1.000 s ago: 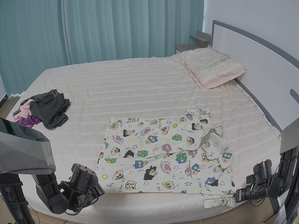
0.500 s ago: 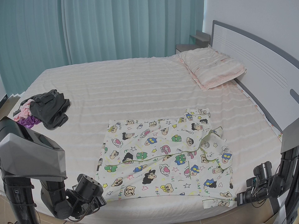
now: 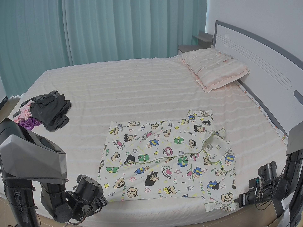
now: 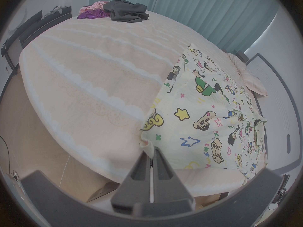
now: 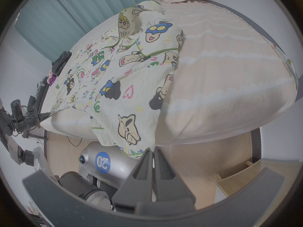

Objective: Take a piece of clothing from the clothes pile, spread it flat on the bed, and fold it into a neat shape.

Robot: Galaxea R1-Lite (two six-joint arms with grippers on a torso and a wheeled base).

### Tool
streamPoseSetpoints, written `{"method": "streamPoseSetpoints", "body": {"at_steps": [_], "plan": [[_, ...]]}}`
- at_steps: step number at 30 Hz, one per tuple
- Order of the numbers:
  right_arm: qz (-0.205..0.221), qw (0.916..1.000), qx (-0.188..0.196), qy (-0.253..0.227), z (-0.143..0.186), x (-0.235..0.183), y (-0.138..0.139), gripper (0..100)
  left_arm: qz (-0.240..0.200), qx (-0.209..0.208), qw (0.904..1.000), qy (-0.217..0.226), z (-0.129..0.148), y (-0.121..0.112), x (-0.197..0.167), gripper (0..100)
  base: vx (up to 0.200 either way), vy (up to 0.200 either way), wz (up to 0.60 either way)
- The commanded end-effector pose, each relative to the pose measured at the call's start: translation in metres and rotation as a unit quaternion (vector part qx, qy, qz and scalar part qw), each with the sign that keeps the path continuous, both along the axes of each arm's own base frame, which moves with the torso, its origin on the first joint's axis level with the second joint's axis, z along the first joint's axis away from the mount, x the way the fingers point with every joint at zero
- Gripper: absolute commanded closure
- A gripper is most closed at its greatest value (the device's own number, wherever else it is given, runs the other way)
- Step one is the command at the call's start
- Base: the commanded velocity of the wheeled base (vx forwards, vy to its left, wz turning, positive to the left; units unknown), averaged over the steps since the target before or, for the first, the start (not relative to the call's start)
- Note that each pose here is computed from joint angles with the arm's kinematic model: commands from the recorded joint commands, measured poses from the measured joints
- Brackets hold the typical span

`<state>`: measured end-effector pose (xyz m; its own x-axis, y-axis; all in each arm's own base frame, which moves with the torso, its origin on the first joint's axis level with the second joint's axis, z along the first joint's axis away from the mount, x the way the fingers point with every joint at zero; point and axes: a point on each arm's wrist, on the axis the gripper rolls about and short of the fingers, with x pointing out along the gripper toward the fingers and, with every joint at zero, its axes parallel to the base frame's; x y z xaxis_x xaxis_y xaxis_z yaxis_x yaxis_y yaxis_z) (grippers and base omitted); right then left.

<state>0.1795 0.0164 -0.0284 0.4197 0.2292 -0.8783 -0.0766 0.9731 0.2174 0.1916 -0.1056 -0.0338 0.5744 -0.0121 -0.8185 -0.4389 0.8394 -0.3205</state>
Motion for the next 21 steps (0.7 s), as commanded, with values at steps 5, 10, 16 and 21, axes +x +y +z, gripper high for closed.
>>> {"method": "streamPoseSetpoints", "body": {"at_steps": [5, 10, 16, 21], "plan": [[-0.003, 1.0000, -0.002, 0.001, 0.000, -0.003, -0.001, 0, 0.001, -0.001, 1.0000, -0.001, 0.000, 0.000, 0.001, 100, 0.000, 0.000, 0.00], [0.010, 0.9999, -0.003, 0.008, -0.004, -0.003, 0.001, 0, 0.003, -0.001, 1.0000, -0.001, 0.000, 0.001, 0.001, 100, 0.000, 0.000, 0.00], [0.053, 0.9985, -0.014, -0.006, -0.014, 0.001, 0.016, 0, 0.004, -0.003, 1.0000, -0.002, 0.000, 0.000, 0.002, 100, 0.000, 0.000, 0.00], [0.055, 0.9976, -0.038, -0.017, -0.021, 0.004, 0.022, 0, 0.004, -0.003, 1.0000, -0.004, 0.000, 0.000, 0.002, 100, 0.000, 0.000, 0.00]]}}
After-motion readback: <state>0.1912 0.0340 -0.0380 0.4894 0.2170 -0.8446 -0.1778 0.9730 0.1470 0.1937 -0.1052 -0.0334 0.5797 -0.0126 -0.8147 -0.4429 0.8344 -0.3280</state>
